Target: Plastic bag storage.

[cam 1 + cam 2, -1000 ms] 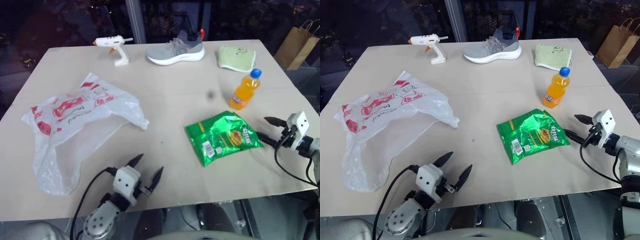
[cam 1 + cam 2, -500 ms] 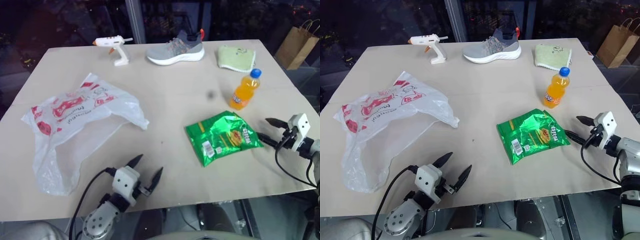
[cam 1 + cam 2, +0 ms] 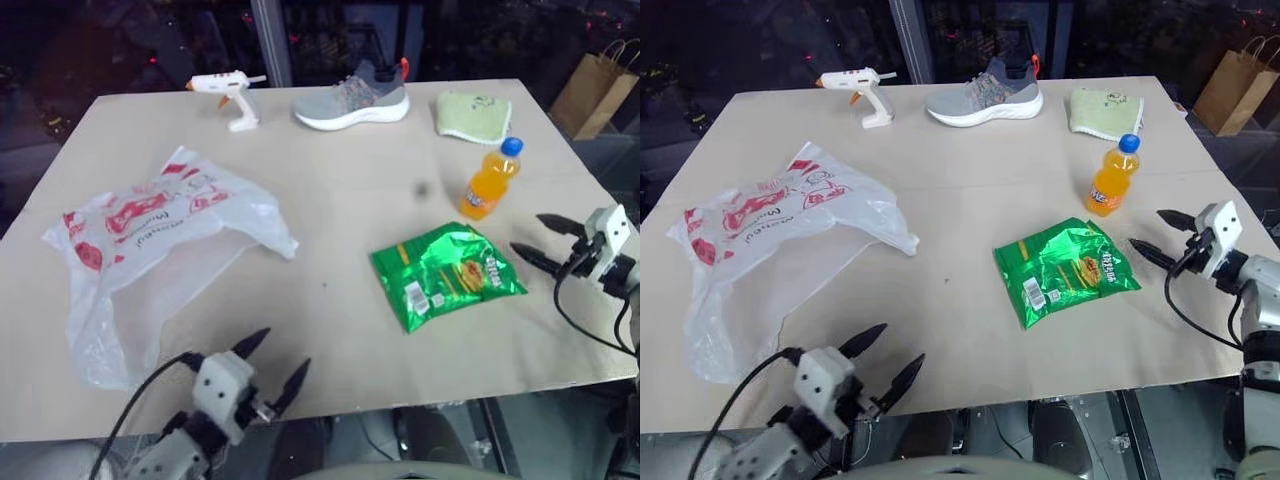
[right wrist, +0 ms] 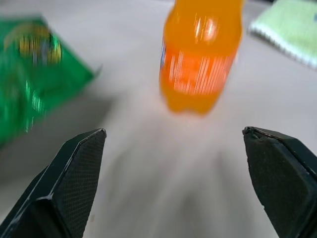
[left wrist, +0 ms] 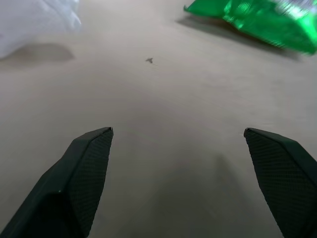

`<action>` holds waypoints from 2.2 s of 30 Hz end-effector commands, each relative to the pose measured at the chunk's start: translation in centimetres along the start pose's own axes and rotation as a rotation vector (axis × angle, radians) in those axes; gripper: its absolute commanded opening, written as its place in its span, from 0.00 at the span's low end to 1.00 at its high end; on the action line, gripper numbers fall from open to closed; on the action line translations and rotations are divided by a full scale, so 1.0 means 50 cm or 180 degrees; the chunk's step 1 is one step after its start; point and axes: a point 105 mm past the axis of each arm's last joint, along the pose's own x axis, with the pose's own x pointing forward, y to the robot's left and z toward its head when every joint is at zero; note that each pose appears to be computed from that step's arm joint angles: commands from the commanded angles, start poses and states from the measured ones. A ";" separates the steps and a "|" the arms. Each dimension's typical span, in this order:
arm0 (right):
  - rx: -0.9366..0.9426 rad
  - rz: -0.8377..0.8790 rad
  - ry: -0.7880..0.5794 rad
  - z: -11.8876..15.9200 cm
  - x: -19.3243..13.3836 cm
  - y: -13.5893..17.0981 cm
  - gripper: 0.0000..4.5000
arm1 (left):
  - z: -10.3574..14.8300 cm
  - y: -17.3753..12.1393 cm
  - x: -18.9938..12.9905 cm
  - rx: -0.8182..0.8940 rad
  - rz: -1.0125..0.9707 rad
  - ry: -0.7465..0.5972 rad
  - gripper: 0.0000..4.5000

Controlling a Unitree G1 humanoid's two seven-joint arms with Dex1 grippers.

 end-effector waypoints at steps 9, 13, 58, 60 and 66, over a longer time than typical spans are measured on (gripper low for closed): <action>0.0285 0.1833 -0.0814 0.208 0.110 0.228 1.00 | 0.062 0.046 -0.142 0.0200 0.1370 -0.0506 0.98; 0.0264 0.1902 -0.0901 0.220 0.133 0.243 1.00 | 0.058 0.079 -0.234 0.0387 0.2266 -0.0398 0.98; 0.0063 0.1138 -0.0594 0.180 0.125 0.183 1.00 | 0.200 0.240 0.123 -0.0814 0.0227 -0.1567 0.01; 0.0035 0.1041 -0.0619 0.182 0.122 0.173 1.00 | 0.227 0.228 0.185 -0.0818 -0.0137 -0.1612 0.01; 0.0011 0.0887 -0.0606 0.180 0.114 0.164 1.00 | 0.300 0.168 0.319 -0.0820 -0.1121 -0.1731 0.01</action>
